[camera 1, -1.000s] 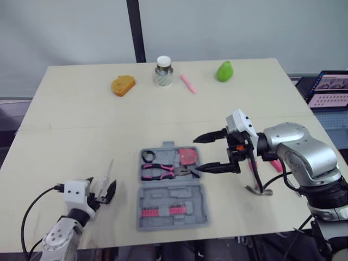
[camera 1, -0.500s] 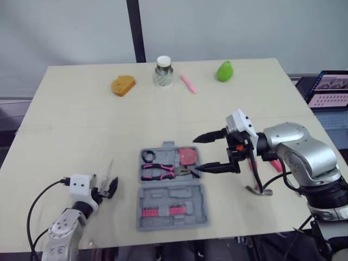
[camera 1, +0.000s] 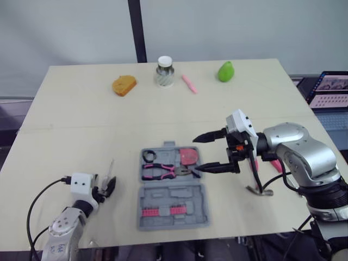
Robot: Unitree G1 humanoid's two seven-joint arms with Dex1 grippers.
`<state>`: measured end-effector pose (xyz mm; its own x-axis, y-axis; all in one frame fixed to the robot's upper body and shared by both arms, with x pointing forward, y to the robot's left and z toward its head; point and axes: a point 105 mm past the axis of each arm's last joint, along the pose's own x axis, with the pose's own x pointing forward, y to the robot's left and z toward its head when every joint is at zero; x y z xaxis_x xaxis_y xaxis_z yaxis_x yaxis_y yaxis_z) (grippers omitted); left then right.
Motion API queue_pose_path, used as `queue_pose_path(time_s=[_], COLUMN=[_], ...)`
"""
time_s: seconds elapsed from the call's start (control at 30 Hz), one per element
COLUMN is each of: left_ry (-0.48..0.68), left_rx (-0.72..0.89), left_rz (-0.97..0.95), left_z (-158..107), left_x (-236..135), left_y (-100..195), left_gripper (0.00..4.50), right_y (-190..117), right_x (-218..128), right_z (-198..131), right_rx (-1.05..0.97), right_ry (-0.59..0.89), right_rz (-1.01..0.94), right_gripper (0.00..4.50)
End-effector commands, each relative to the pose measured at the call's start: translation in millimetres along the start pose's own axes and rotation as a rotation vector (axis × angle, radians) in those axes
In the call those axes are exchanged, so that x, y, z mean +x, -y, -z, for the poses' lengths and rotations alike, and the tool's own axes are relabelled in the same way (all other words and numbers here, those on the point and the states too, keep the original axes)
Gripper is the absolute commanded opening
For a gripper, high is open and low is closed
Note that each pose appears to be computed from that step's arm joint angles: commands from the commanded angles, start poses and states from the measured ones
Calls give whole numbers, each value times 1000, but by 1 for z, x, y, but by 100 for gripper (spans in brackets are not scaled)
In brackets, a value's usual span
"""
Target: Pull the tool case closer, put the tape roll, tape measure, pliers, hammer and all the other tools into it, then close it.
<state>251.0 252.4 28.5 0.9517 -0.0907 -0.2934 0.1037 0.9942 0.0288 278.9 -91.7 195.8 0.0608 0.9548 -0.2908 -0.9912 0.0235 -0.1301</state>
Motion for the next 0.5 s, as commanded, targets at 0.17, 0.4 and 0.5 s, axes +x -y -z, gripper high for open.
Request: queue_pose_path(time_s=[0.17, 0.4, 0.5], left_ry=[-52, -59, -48], left_rx=[-1, 5, 14], left_rz=[18, 14, 20], left_z=[13, 15, 12], left_x=[-2, 0, 1], left_y=[6, 3, 3], left_gripper=[11, 11, 11], right_y=[1, 0, 0], right_x=[-3, -2, -2], right_z=[-9, -13, -16], right_rx=[-33, -35, -41], right_ry=[34, 51, 63], right_rz=[20, 15, 13], right_gripper=[450, 450, 450])
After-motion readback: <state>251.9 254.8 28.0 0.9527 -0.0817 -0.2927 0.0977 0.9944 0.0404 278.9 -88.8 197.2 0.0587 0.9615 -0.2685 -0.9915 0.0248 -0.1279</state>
